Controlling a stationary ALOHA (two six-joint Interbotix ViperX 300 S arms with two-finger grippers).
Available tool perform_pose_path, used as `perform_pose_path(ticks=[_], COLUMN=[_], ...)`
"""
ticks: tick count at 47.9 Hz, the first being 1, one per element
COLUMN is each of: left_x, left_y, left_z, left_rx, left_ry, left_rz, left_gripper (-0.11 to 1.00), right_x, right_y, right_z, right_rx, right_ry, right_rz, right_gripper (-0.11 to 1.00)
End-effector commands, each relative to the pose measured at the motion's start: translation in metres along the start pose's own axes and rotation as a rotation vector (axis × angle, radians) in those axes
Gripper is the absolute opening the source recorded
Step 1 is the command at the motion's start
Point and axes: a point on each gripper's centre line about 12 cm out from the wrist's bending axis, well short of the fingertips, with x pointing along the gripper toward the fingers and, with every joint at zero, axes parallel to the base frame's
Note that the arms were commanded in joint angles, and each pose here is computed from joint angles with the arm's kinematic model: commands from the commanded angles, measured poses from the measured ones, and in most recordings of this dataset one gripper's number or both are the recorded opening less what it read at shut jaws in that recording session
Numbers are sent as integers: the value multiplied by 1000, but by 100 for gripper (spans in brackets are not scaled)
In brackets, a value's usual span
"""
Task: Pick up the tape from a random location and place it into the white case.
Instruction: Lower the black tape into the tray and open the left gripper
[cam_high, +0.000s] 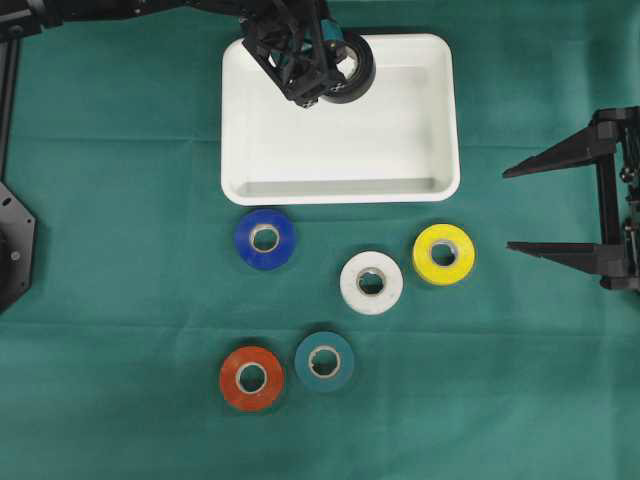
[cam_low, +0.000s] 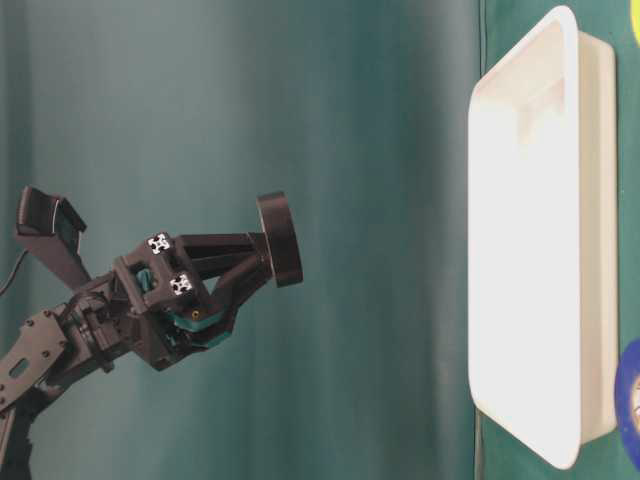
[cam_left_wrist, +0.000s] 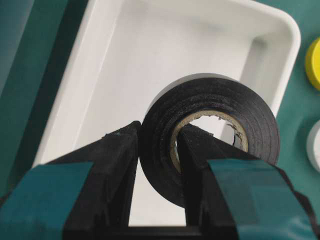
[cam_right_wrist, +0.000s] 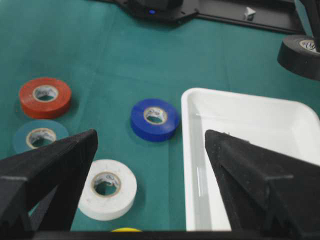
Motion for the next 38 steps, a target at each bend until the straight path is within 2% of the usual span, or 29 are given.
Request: perform_pose_path(ticks=[1, 13, 28, 38], left_x=[-1, 34, 85, 105], left_y=[3, 8, 16, 28], left_z=[3, -11, -38, -52], left_rx=[-7, -16, -22, -2], left_ry=[-18, 11, 68, 81], left_rz=[5, 11, 20, 31], left_gripper=[18, 18, 18, 18], right_x=[1, 1, 3, 4], right_y=[0, 0, -2, -3], right_z=[12, 12, 9, 8], right_rx=[-3, -3, -6, -5], right_ry=[-29, -29, -18, -15], right_rz=[0, -1, -10, -12], right_gripper=[90, 90, 90, 90])
